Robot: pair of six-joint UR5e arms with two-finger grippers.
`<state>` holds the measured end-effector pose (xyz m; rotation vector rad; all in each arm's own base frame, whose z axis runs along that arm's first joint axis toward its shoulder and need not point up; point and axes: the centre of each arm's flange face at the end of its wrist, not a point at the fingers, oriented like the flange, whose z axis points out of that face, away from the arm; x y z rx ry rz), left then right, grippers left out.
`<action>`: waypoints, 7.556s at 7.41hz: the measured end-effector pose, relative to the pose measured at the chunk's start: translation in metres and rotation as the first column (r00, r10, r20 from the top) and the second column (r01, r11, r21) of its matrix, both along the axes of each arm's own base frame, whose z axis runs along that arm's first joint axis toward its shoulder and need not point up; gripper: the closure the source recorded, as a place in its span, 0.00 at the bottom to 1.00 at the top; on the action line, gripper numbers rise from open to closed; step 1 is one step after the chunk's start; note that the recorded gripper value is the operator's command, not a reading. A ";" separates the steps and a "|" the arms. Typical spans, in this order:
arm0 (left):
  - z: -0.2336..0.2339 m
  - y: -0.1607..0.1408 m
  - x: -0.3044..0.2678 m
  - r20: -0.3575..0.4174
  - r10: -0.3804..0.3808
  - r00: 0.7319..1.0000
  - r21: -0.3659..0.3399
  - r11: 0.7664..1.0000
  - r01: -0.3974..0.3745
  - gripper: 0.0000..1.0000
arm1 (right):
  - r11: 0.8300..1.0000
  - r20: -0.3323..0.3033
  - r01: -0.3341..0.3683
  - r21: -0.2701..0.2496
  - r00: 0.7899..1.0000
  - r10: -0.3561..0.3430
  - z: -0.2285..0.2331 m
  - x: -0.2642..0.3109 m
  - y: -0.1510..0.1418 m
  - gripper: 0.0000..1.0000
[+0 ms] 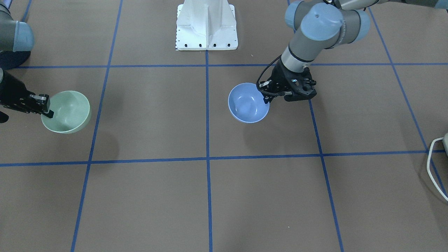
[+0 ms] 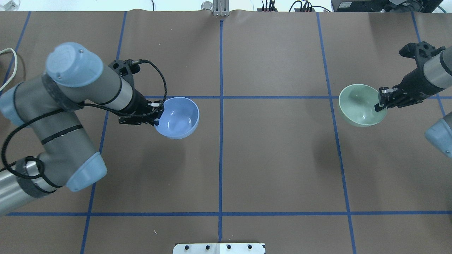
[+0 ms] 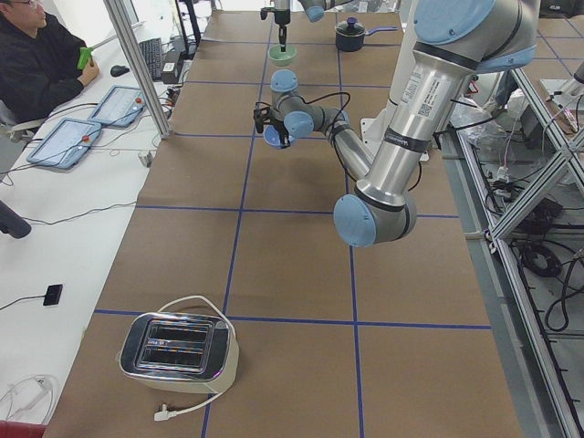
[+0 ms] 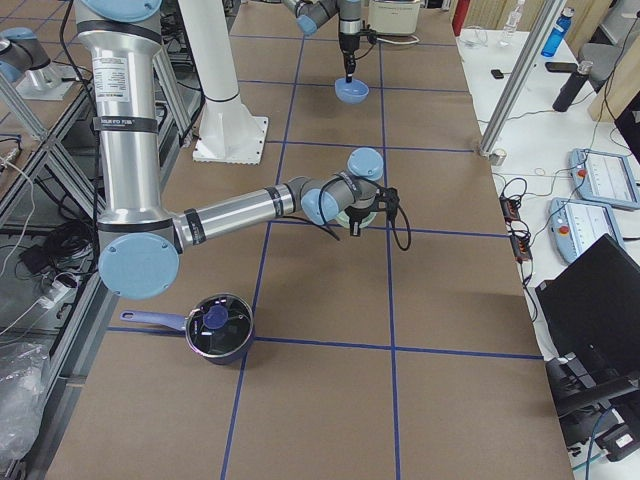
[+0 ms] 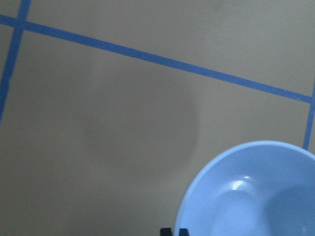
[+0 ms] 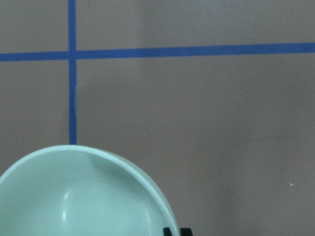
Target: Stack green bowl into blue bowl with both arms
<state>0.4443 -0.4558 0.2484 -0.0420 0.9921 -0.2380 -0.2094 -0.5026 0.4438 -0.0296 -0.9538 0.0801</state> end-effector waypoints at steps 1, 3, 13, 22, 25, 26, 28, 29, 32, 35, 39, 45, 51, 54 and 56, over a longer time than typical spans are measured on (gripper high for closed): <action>-0.010 0.004 0.032 0.016 -0.013 1.000 -0.004 1.000 0.013 1.00 | 0.999 0.016 -0.028 -0.031 0.999 0.028 -0.026 -0.009 -0.010 1.00; -0.025 0.016 0.082 0.036 -0.034 0.999 -0.013 0.999 0.035 1.00 | 0.996 0.044 -0.053 -0.075 0.997 0.056 -0.071 -0.036 -0.019 1.00; -0.030 0.035 0.037 0.018 0.033 0.999 0.122 0.992 -0.035 0.03 | 0.984 0.072 -0.107 -0.140 0.990 0.118 -0.176 -0.160 0.008 1.00; 0.206 -0.007 -0.236 0.120 0.147 0.982 0.334 0.925 -0.179 0.03 | 0.974 -0.017 -0.185 -0.128 0.983 0.185 -0.255 -0.323 0.105 1.00; 0.224 -0.001 -0.264 0.116 0.163 0.980 0.345 0.919 -0.194 0.03 | 0.977 -0.039 -0.179 -0.118 0.984 0.176 -0.242 -0.328 0.103 1.00; 0.225 -0.001 -0.267 0.112 0.164 0.980 0.346 0.918 -0.193 0.03 | 0.977 -0.046 -0.178 -0.116 0.984 0.173 -0.238 -0.330 0.101 1.00; 0.225 -0.001 -0.269 0.110 0.165 0.980 0.348 0.917 -0.193 0.03 | 0.977 -0.053 -0.178 -0.114 0.984 0.172 -0.235 -0.332 0.100 1.00; 0.225 0.000 -0.269 0.109 0.165 0.980 0.348 0.918 -0.193 0.03 | 0.978 -0.051 -0.178 -0.113 0.984 0.173 -0.235 -0.333 0.099 1.00; 0.226 0.000 -0.269 0.110 0.165 0.980 0.345 0.918 -0.194 0.03 | 0.978 -0.036 -0.177 -0.111 0.984 0.174 -0.236 -0.334 0.099 1.00; 0.227 -0.001 -0.269 0.111 0.165 0.980 0.344 0.919 -0.194 0.03 | 0.979 -0.013 -0.178 -0.102 0.984 0.177 -0.235 -0.334 0.096 0.93; 0.227 -0.001 -0.269 0.111 0.165 0.980 0.342 0.919 -0.193 0.03 | 0.977 -0.019 -0.185 -0.103 0.983 0.184 -0.228 -0.334 0.090 0.56; 0.228 -0.002 -0.272 0.108 0.161 0.981 0.340 0.921 -0.188 0.03 | 0.977 -0.017 -0.196 -0.087 0.981 0.196 -0.231 -0.333 0.091 0.00; 0.267 -0.006 -0.337 0.127 0.175 0.976 0.379 0.901 -0.211 0.03 | 0.994 -0.025 -0.095 0.061 0.995 0.097 -0.167 -0.165 -0.027 0.00; 0.303 -0.010 -0.383 0.151 0.170 0.974 0.401 0.890 -0.218 0.03 | 0.983 -0.123 0.036 0.180 0.992 -0.014 -0.040 -0.017 -0.095 0.00; 0.317 -0.003 -0.398 0.164 0.164 0.973 0.401 0.890 -0.217 0.03 | 0.974 -0.171 0.107 0.199 0.983 -0.073 0.043 0.060 -0.119 0.00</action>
